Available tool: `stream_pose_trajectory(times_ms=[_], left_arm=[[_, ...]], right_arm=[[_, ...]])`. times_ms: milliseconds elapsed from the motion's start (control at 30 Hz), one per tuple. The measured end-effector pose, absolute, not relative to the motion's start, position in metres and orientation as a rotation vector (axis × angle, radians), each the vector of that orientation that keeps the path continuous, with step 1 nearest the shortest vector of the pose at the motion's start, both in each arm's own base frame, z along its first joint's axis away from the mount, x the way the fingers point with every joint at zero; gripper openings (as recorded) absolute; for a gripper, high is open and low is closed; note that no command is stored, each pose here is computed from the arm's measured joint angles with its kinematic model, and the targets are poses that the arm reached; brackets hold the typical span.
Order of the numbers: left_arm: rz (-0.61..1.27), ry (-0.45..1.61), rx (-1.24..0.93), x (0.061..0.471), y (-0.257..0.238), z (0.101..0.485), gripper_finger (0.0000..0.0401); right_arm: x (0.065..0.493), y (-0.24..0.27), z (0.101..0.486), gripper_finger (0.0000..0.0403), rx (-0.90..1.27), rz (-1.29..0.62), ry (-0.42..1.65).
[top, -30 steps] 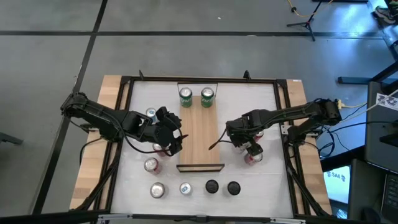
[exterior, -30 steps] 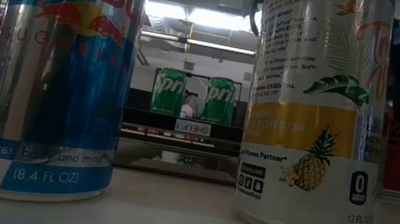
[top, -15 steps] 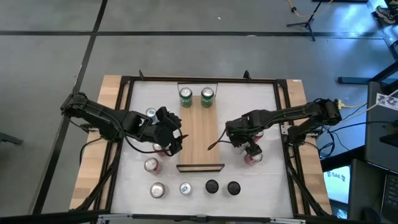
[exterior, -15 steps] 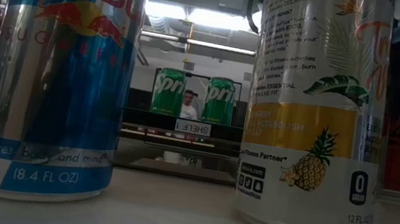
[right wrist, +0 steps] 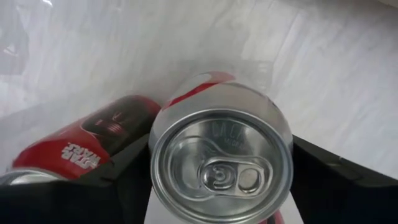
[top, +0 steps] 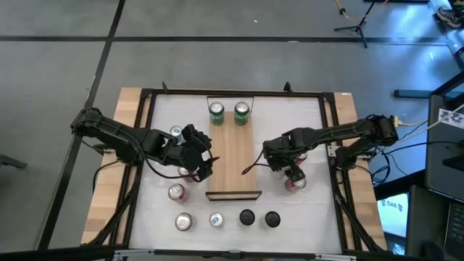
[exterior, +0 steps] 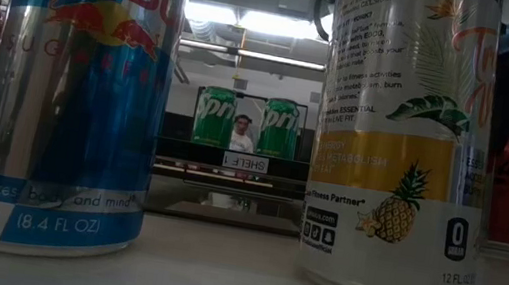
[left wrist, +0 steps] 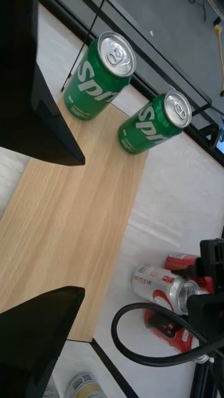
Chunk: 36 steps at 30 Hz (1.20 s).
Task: Place canned beverage on shelf
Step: Put the top silver soda can on the shelf
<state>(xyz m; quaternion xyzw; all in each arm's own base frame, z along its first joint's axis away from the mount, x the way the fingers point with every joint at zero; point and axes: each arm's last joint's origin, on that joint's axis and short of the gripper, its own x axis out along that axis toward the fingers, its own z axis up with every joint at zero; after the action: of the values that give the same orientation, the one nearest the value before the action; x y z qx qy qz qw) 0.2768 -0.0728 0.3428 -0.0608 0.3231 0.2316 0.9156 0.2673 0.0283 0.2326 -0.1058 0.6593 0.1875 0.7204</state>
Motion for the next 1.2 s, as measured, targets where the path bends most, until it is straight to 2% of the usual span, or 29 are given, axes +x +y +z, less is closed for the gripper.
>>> stream_pose_trajectory(times_ms=[167, 367, 700, 1200], left_arm=[[0.471, 0.669, -0.108, 0.277, -0.073, 0.343, 0.0322], [0.471, 0.67, -0.101, 0.277, -0.073, 0.343, 0.0322], [0.471, 0.67, -0.101, 0.277, -0.073, 0.343, 0.0322], [0.471, 0.67, -0.1, 0.277, -0.073, 0.343, 0.0322]], right_arm=[[0.268, 0.028, 0.233, 0.0308, -0.208, 0.391, 1.46], [0.269, 0.028, 0.238, 0.0289, -0.185, 0.367, 1.464], [0.283, 0.025, 0.286, 0.0298, -0.191, 0.345, 1.337], [0.286, -0.026, 0.332, 0.0296, -0.093, 0.181, 1.249]])
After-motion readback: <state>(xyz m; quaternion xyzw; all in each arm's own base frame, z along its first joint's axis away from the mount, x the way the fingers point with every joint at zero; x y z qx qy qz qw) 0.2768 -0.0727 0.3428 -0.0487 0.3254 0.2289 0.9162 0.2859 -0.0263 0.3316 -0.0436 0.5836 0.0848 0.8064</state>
